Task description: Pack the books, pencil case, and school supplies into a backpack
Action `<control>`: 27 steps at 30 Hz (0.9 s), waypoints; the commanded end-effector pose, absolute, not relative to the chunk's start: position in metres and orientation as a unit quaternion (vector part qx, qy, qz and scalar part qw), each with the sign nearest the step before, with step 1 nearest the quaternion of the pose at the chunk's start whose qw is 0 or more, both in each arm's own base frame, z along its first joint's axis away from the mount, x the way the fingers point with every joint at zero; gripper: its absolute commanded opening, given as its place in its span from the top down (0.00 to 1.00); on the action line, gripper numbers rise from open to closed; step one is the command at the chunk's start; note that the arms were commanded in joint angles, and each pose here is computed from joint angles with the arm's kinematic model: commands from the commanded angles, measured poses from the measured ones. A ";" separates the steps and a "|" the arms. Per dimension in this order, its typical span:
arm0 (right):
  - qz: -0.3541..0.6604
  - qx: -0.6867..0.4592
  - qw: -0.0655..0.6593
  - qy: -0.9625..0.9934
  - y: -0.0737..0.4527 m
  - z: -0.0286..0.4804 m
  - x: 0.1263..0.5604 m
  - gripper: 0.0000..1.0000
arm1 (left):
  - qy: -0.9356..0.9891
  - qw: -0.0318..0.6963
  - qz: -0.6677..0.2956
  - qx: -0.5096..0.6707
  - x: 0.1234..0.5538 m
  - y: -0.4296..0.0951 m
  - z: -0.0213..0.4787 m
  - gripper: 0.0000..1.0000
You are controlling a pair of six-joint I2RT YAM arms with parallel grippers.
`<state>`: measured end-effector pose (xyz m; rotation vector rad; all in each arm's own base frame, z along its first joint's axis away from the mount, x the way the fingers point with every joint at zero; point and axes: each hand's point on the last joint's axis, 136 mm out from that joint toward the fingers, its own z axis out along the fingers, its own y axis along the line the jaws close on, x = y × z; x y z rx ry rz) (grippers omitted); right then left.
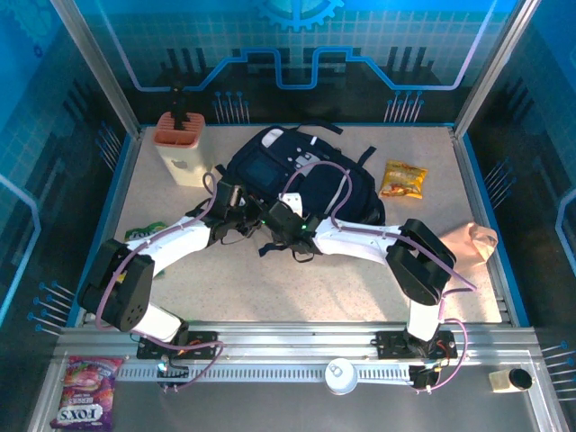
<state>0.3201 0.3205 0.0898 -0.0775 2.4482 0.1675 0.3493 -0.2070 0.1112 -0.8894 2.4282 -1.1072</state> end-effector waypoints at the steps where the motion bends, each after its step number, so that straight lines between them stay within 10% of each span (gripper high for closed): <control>1: 0.032 -0.011 0.374 0.927 0.295 0.102 0.331 0.91 | 0.848 0.152 -0.418 -0.288 0.341 -0.220 0.138 1.00; 17: -0.108 0.066 0.336 0.933 0.140 0.082 0.259 0.89 | 0.852 0.162 -0.393 -0.305 0.356 -0.202 0.121 1.00; 27: 0.049 -0.064 0.342 0.936 0.196 0.089 0.286 0.79 | 0.850 0.156 -0.402 -0.302 0.357 -0.206 0.122 1.00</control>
